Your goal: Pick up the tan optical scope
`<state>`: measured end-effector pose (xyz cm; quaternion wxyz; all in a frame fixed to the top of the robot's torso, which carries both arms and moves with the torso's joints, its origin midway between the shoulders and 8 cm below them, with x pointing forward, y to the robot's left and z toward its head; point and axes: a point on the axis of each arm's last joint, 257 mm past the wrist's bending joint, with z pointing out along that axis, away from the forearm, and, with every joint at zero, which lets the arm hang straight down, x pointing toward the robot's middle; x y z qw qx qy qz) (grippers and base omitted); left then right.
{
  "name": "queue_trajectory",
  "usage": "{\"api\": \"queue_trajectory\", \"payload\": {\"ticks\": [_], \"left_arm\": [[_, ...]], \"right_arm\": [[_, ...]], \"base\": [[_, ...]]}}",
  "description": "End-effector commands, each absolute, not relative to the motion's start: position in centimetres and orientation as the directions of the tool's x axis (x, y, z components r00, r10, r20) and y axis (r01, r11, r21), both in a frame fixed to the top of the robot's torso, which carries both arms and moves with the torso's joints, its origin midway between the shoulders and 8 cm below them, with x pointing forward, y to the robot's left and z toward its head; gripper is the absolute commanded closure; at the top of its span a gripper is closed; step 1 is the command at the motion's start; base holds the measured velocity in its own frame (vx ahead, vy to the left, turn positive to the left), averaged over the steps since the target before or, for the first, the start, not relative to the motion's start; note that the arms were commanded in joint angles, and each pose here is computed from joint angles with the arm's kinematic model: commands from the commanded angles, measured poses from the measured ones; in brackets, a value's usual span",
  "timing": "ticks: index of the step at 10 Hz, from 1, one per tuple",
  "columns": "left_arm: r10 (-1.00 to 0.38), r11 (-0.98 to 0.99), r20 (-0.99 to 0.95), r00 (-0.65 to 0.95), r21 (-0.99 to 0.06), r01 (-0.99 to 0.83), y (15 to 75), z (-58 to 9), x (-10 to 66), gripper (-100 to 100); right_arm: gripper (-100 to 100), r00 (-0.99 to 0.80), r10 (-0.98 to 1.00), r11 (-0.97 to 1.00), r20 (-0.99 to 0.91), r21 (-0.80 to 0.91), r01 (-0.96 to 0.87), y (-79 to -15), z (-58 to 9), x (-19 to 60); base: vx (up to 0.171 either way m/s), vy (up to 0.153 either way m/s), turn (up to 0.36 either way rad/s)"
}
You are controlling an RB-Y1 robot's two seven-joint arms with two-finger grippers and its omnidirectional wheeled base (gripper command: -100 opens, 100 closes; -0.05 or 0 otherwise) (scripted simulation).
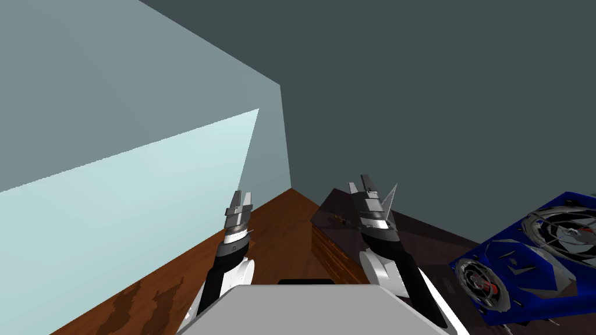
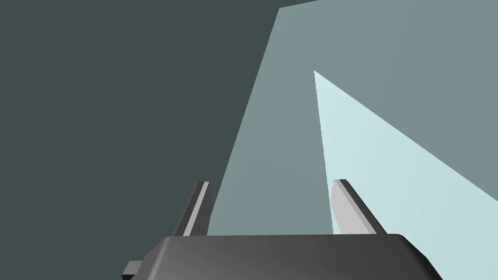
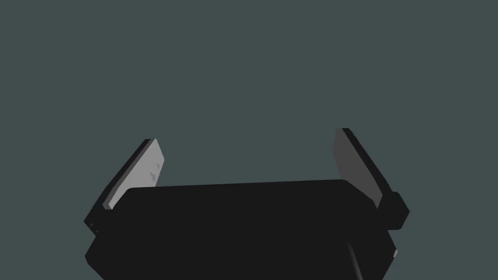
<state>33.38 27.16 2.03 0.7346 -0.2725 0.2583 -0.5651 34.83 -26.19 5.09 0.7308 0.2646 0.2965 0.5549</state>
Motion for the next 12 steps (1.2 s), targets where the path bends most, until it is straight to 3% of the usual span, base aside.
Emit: {"api": "queue_trajectory", "payload": {"ticks": [1,7,12], "left_arm": [[-0.971,0.213,-0.072,0.228,-0.692,0.69,27.2,2.0,33.4,0],[-0.971,0.213,-0.072,0.228,-0.692,0.69,27.2,2.0,33.4,0],[-0.971,0.213,-0.072,0.228,-0.692,0.69,27.2,2.0,33.4,0]], "right_arm": [[-100,0.18,0.967,0.253,-0.178,0.719,-0.647,-25.0,4.5,35.3],[-100,0.081,0.948,0.295,-0.309,0.749,-0.593,-21.1,0.3,37.4],[-100,-0.067,0.868,0.404,-0.492,0.778,-0.481,-17.0,-8.8,39.2]], "base": [[-0.059,-0.013,-0.028],[-0.145,-0.042,-0.015],[-0.123,-0.067,0.021]]}}
